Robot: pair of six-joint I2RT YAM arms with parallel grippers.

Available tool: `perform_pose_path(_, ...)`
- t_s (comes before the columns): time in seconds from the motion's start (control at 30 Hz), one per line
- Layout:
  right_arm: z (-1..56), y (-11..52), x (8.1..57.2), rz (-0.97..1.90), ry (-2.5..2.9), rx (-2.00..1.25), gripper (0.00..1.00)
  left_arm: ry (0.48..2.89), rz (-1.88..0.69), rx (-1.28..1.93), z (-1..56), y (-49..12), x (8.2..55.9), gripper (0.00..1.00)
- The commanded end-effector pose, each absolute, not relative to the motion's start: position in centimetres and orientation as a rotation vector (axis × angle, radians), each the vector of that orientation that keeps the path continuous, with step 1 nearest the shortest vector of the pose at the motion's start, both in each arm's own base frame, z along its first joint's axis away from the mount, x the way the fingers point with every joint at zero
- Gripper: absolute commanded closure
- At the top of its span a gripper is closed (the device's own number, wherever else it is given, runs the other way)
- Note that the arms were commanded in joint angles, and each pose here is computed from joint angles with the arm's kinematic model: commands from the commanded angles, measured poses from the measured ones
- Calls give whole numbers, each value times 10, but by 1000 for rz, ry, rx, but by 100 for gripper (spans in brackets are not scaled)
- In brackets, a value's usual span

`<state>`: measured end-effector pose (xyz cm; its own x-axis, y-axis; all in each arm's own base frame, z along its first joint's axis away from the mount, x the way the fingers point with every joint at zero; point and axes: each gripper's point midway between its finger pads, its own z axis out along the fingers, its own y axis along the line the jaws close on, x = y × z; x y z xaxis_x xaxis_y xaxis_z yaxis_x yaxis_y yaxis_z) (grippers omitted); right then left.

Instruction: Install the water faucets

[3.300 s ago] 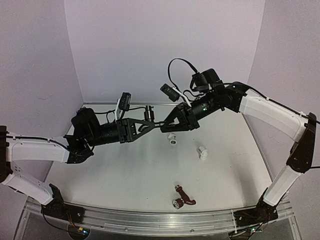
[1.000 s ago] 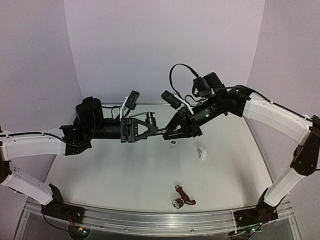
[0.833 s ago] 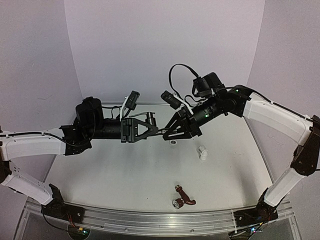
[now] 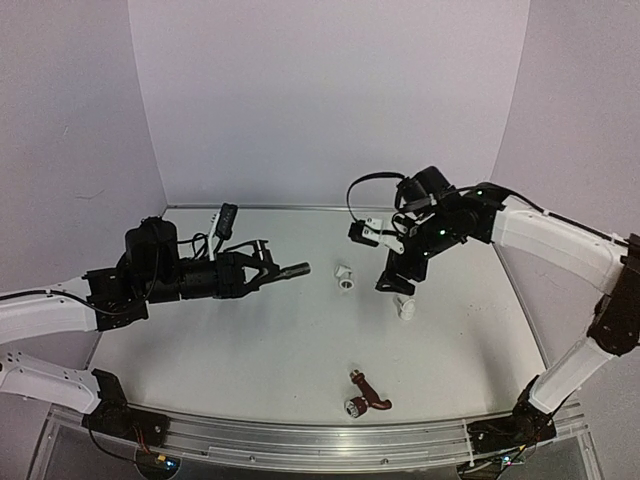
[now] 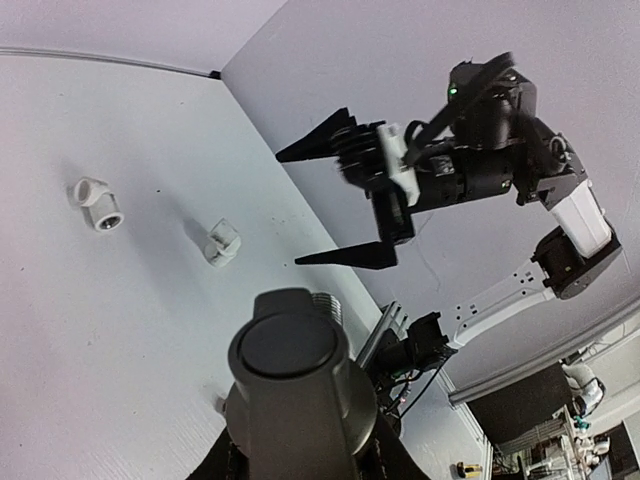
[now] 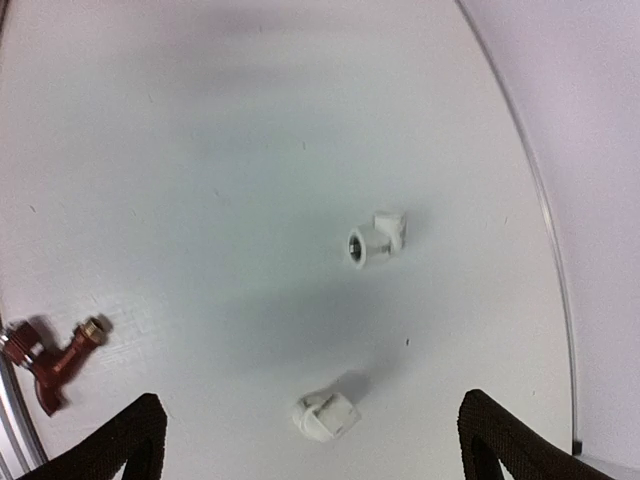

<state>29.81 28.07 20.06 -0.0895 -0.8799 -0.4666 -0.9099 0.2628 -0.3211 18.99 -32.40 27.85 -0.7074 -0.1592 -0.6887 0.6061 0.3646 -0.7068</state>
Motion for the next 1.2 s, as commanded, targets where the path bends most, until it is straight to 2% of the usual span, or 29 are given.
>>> perform_pose_path(0.0,154,238,330,-193,2227,-1522,2,1909,-1360,258,289,-309,201,100)
perform_pose_path(0.2,106,201,345,-201,2542,-1454,2,1909,-1342,220,284,-304,204,100)
perform_pose_path(0.4,75,201,341,-141,2686,-1457,5,1911,-1336,209,279,-301,204,100)
perform_pose_path(0.57,50,206,335,-84,2767,-1470,14,1907,-1333,210,280,-300,203,100)
perform_pose_path(0.9,20,207,330,-62,2857,-1498,40,1904,-1319,190,277,-294,204,100)
perform_pose_path(1.17,16,206,332,-82,2869,-1496,53,1898,-1306,187,278,-292,204,100)
